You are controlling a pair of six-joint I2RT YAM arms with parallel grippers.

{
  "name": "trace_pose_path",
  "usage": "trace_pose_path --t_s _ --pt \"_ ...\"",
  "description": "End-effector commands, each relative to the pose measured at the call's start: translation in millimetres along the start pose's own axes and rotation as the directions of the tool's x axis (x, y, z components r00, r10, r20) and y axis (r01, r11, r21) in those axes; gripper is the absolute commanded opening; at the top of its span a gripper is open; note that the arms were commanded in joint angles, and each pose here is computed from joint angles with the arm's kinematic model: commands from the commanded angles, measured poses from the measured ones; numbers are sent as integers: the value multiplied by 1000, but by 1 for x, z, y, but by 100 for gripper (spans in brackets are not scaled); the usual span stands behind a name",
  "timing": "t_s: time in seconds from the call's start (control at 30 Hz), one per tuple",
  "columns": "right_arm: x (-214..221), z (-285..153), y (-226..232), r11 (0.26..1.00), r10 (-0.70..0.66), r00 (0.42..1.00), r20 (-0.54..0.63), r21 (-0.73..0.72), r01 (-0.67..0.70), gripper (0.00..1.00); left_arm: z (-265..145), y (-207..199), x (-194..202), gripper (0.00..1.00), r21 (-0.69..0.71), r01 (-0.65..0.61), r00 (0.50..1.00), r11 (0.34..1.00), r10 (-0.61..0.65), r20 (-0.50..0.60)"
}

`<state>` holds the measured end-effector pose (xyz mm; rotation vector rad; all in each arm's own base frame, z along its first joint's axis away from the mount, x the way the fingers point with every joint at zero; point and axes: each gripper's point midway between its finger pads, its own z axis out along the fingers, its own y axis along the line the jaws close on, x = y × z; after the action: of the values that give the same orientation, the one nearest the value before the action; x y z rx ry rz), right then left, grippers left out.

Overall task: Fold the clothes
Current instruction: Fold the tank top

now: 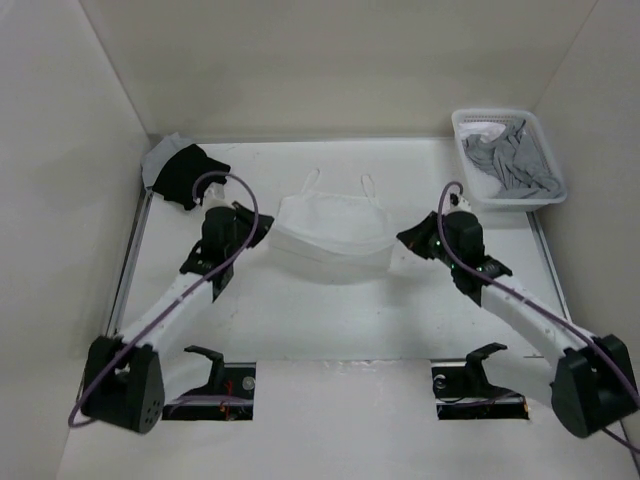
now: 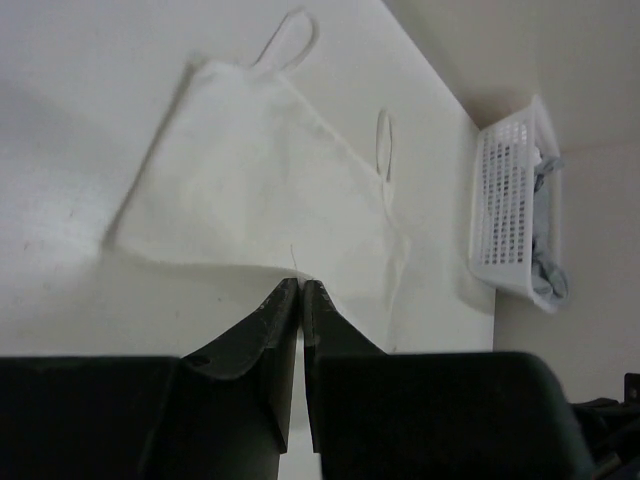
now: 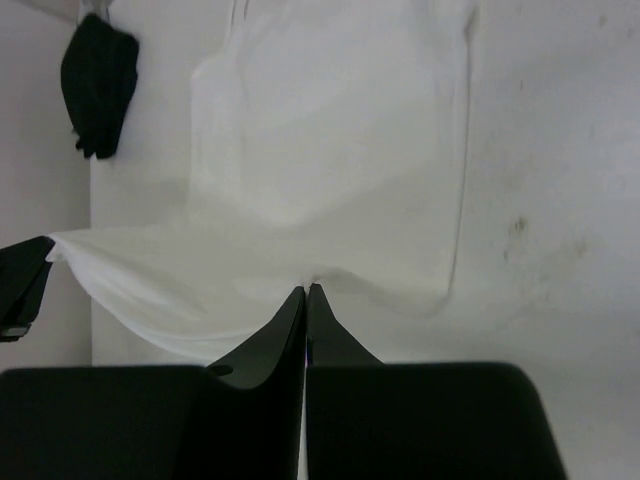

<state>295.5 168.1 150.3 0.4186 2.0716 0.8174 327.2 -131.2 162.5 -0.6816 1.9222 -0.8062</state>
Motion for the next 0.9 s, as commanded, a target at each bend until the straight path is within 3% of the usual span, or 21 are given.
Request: trace_pose_path --t_s 0.0,0.13,0.37,0.43,0.5,0.53,0.6,0.73,0.8,0.87 --pt "-65 29 22 999 -28 990 136 -41 34 1 41 -41 -47 4 56 -37 993 998 31 117" --pt "-111 81 24 1000 -5 984 180 -29 11 1 108 -62 -77 4 35 -35 988 999 29 154" --pt "-158 181 -1 996 86 985 149 -8 -86 2 222 -28 -102 4 -88 34 990 996 -21 137" --pt "-170 201 -11 993 112 980 162 4 -114 9 245 -21 -105 11 -102 36 991 994 -23 132" --pt "-174 218 -20 990 136 978 157 12 -140 31 260 -15 -100 32 -94 35 995 995 -26 98" --pt "-172 220 -21 990 138 980 146 11 -141 40 261 -11 -99 38 -92 39 996 995 -31 85" --pt "-171 218 -25 992 114 981 159 31 -120 50 251 -5 -100 46 -96 43 995 994 -35 89" --pt "-161 192 -25 993 69 978 195 80 -86 50 199 5 -93 42 -93 21 991 995 -8 136" --pt "-145 176 -20 993 59 976 211 85 -79 41 174 17 -79 39 -120 21 989 993 -4 146" --pt "-125 160 -15 995 54 975 217 76 -72 21 153 30 -50 36 -145 1 994 989 14 105"
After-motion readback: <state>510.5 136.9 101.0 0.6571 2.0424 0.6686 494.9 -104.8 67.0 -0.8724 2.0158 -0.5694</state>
